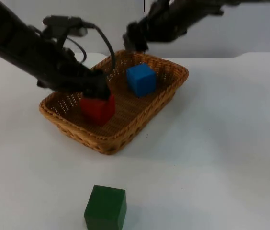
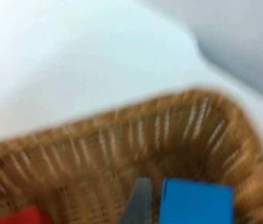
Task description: Pick up one cube with each hand and place exactly two cubes into the same basket, leaving the remaining cube outside.
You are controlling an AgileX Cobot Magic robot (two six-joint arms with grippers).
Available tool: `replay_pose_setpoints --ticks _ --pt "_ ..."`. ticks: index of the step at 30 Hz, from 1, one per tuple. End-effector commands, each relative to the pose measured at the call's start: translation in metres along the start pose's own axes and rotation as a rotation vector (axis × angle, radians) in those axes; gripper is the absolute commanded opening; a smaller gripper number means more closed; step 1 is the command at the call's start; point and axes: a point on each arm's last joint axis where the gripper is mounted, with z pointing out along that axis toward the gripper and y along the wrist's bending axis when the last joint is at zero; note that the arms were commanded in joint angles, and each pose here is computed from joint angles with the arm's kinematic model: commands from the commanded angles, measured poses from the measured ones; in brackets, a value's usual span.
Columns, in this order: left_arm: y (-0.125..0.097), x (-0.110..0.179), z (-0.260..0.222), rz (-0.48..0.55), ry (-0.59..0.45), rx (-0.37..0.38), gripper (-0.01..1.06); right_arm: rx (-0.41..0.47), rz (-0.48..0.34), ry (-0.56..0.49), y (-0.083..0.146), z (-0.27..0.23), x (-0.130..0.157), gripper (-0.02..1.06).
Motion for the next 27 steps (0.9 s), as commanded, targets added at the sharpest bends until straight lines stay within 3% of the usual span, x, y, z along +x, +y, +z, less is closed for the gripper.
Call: replay_pose_setpoints --ticks 1,5,14,27 --pt "-0.003 -0.017 -0.022 -0.002 -0.067 -0.005 0.85 0.013 -0.037 -0.048 -0.002 -0.028 -0.024 0.73" --pt "-0.013 -0.044 -0.070 0.037 -0.196 -0.020 0.85 0.005 -0.047 -0.080 0.000 -0.075 -0.052 0.73" --pt "-0.038 -0.074 -0.165 0.095 -0.413 -0.033 0.85 -0.014 -0.064 -0.085 0.004 -0.140 -0.078 0.73" --pt "-0.056 -0.073 -0.214 0.131 -0.441 0.001 0.85 -0.051 -0.071 -0.018 0.010 -0.188 -0.085 0.73"
